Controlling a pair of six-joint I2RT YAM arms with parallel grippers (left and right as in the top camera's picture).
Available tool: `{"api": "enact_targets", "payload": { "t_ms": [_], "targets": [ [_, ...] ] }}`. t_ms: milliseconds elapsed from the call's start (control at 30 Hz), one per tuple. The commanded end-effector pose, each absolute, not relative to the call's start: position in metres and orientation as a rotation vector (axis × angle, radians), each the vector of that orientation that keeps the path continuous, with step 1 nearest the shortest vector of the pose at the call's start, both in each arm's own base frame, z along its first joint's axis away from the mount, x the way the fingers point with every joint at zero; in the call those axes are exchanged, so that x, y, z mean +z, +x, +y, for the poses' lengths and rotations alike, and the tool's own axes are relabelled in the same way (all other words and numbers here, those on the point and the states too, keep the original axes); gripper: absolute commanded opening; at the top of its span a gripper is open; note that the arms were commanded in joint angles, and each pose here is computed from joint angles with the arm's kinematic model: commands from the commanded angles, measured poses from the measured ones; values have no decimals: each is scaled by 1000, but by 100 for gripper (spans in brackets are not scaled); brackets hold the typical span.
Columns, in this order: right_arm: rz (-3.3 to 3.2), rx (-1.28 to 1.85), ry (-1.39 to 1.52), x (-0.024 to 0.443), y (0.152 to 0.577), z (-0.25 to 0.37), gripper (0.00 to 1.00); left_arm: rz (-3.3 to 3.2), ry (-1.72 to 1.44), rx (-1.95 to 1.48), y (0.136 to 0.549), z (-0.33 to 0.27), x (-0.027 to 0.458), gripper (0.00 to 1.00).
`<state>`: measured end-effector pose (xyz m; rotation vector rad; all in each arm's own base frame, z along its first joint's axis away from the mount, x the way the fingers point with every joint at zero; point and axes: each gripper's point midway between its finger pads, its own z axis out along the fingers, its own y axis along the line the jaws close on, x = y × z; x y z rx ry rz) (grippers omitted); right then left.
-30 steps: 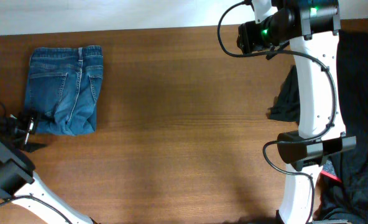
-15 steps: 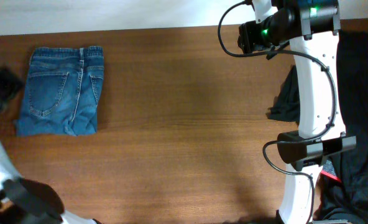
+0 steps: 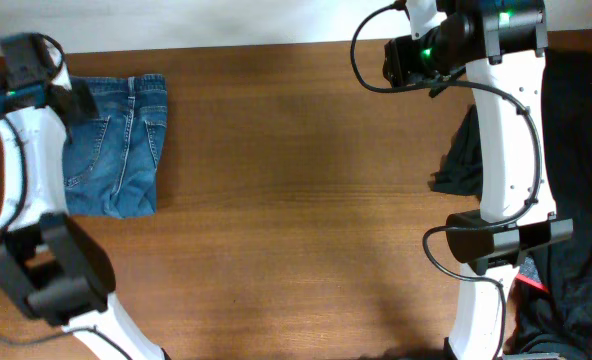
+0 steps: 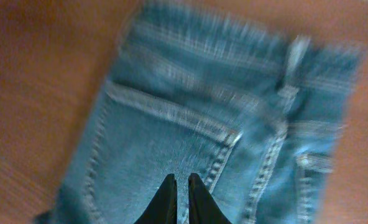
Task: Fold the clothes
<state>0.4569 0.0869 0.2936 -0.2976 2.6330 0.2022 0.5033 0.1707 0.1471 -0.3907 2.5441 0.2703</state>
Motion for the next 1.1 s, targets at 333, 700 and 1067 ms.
{"api": "enact_targets", "payload": {
  "t_ms": [333,700,1067],
  "targets": [
    [2652,187,-286,288,458,83,76,2924,-398,275,459,166,32,56],
    [2653,186,-286,288,458,83,89,2558,-226,13,484,123,205,64],
    [2638,184,-286,289,461,83,99,2437,-175,8,470,105,266,99]
  ]
}}
